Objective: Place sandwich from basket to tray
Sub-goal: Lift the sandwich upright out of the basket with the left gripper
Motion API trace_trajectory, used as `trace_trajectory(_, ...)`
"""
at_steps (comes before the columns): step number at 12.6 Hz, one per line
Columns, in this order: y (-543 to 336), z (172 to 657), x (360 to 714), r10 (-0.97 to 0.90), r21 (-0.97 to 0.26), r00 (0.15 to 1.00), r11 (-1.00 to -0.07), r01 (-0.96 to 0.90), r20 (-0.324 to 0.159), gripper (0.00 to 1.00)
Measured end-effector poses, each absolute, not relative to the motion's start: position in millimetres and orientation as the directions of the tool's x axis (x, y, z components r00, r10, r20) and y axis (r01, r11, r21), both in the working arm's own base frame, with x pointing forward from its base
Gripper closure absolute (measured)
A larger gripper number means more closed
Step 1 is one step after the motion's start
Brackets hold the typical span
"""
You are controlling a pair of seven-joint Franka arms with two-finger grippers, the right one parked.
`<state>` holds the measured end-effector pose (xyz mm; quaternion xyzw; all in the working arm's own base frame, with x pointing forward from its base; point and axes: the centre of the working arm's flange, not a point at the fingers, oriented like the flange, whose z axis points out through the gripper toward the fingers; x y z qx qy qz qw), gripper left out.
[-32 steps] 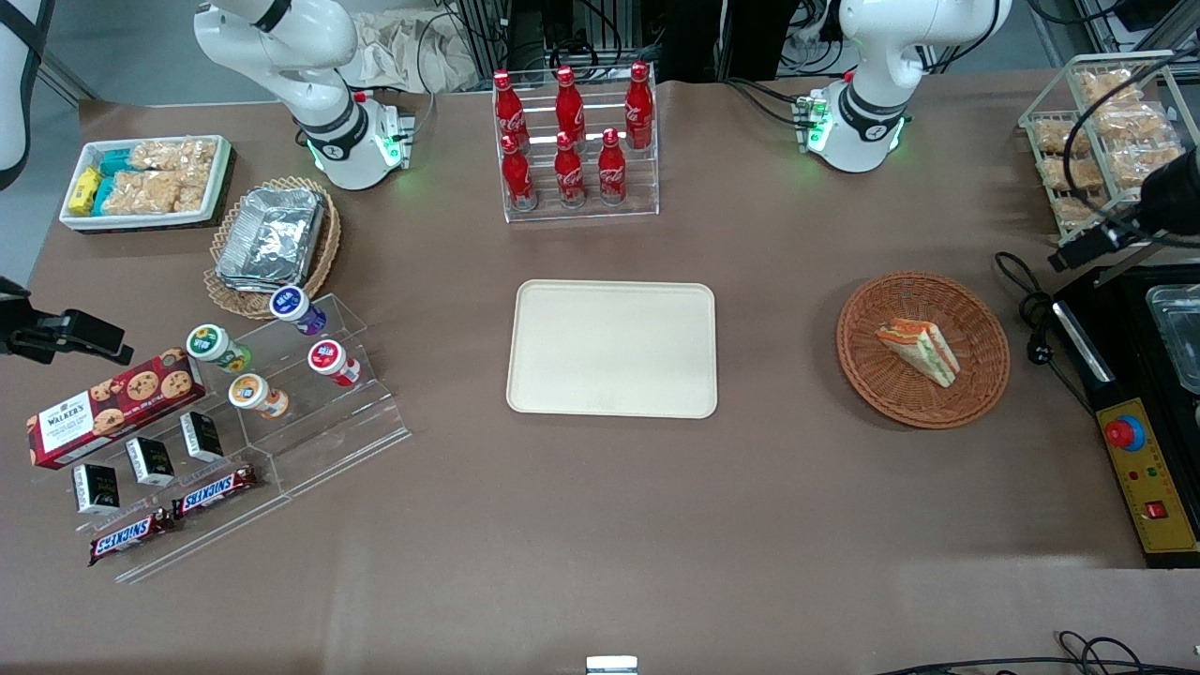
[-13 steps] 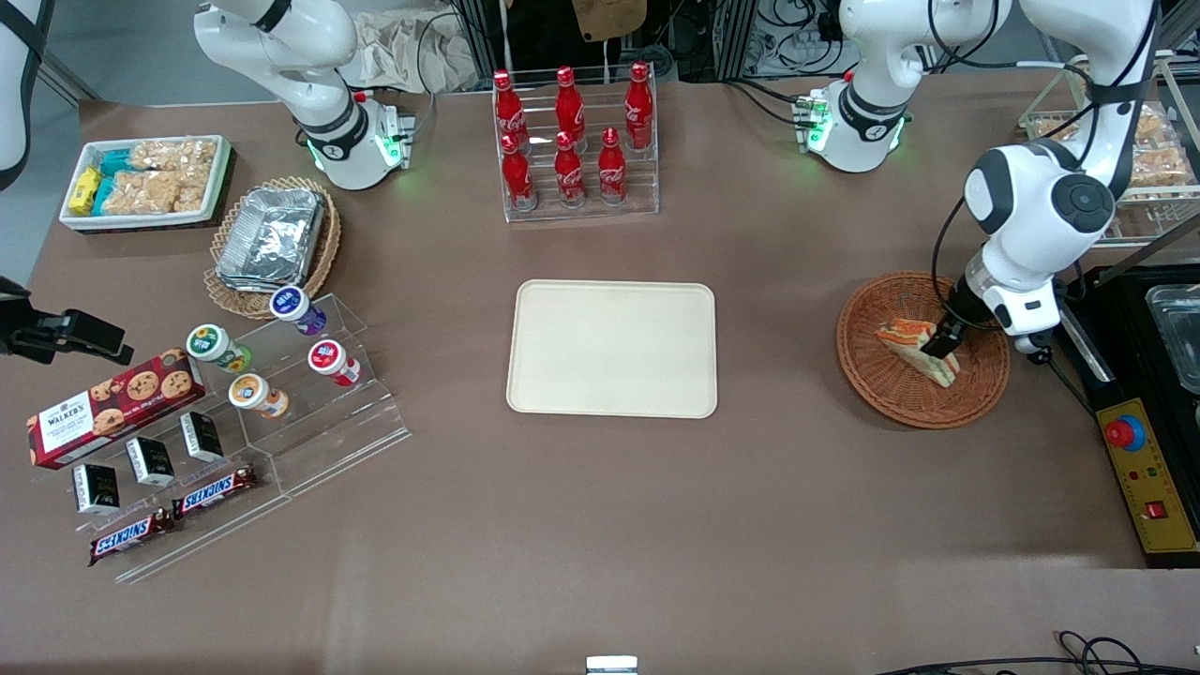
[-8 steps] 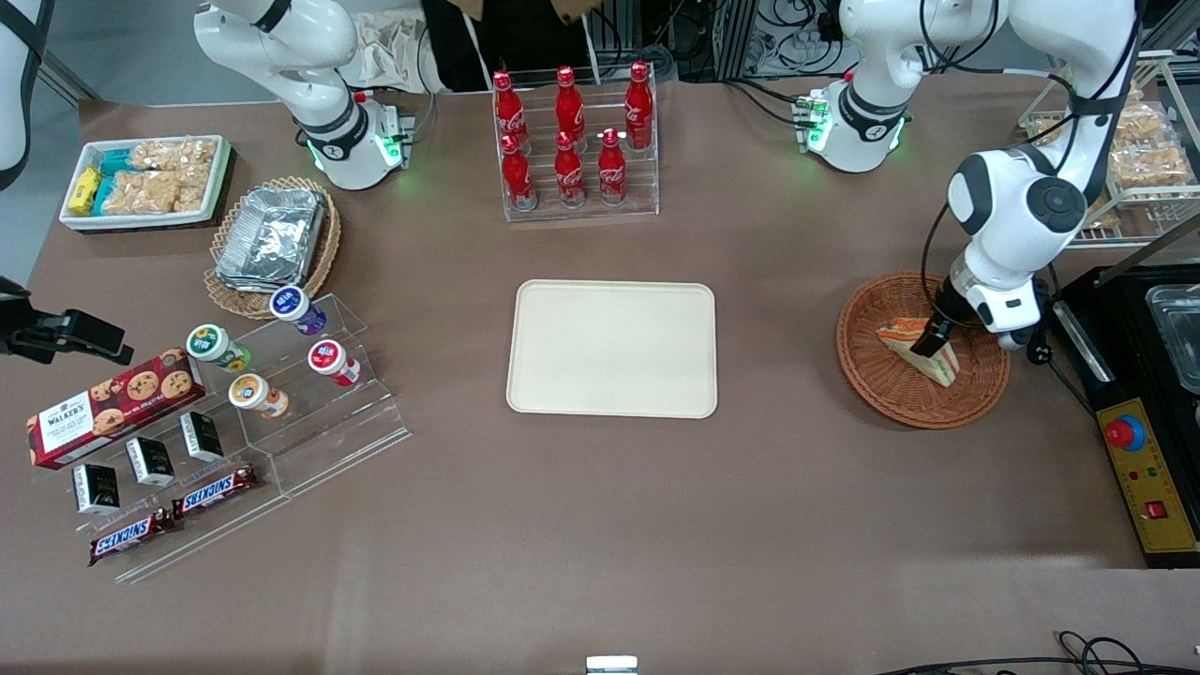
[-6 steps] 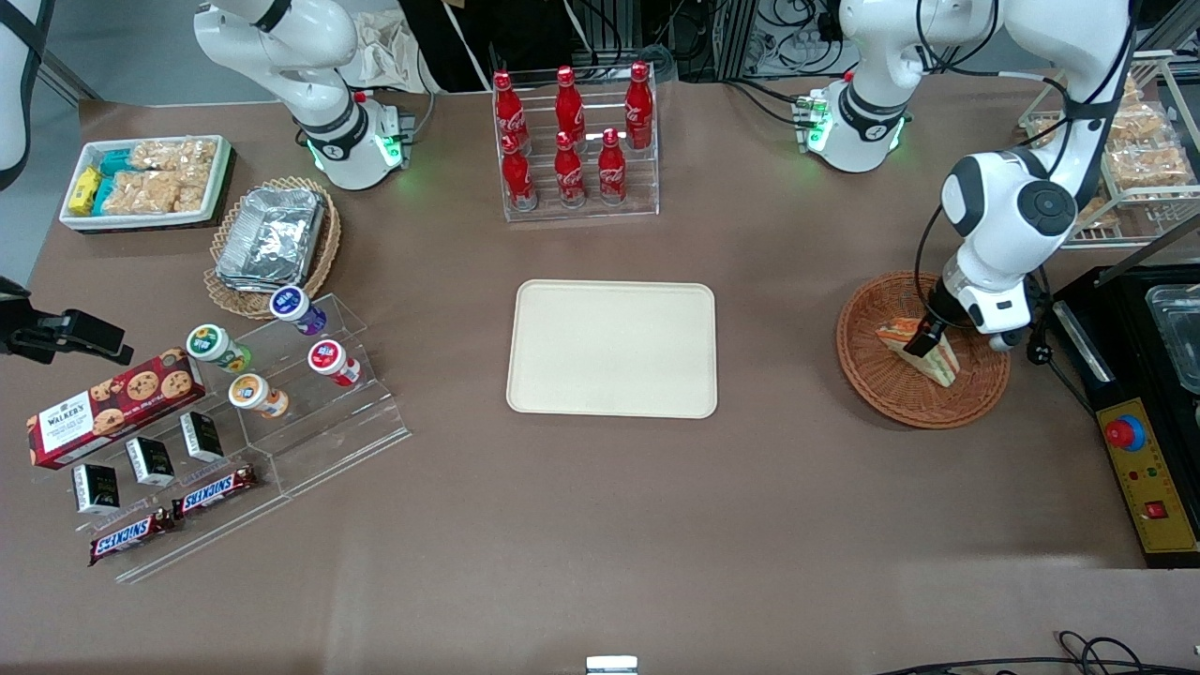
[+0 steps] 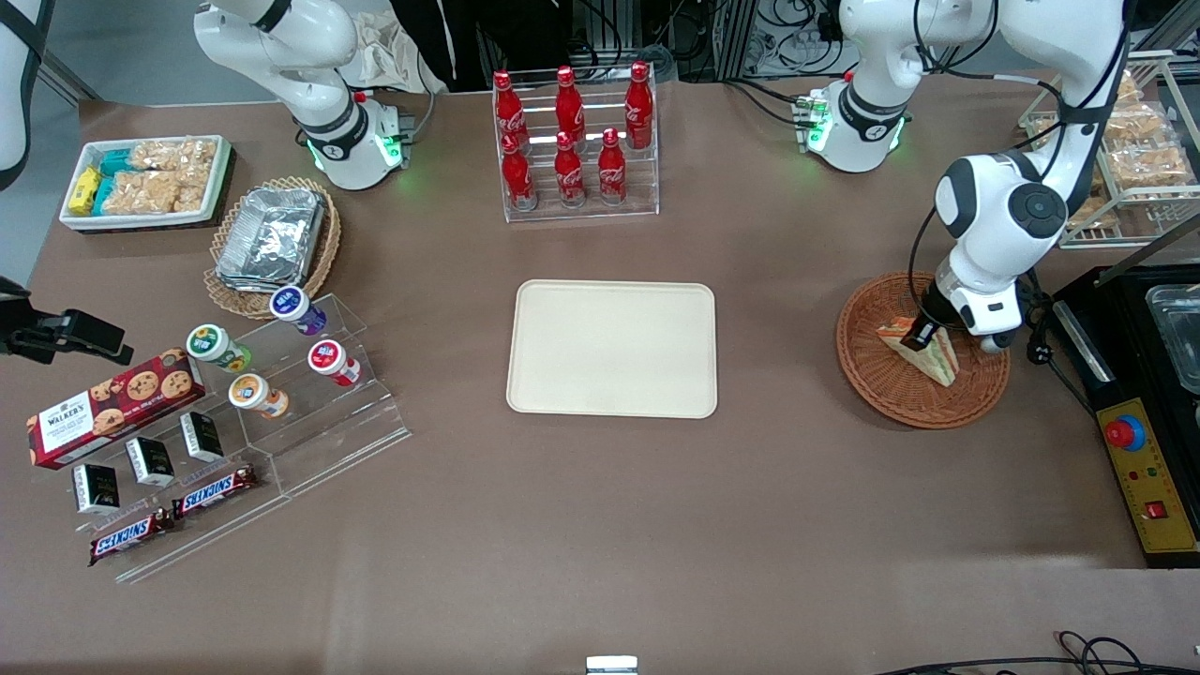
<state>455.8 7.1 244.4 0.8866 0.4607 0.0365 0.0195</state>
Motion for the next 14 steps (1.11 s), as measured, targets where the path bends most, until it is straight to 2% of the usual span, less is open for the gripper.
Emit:
trace_trajectory(3,7,266,464,0.817,0.095,0.574,-0.577,0.811,0.062,0.67)
trace_trajectory(5,6,300,468,0.797,0.078,0.603,-0.604,0.793,0.044,0.77)
trace_trajectory(7,6,347,470,0.762,0.055,0.647,-0.647,0.761,0.017,0.80)
trace_trajectory(9,6,409,478,0.734,0.013,0.679,-0.679,0.734,-0.031,0.80)
trace_trajectory(11,5,495,492,0.714,-0.022,0.697,-0.700,0.714,-0.069,0.80)
trace_trajectory(14,-31,596,495,0.660,-0.012,0.750,-0.751,0.660,-0.045,0.80)
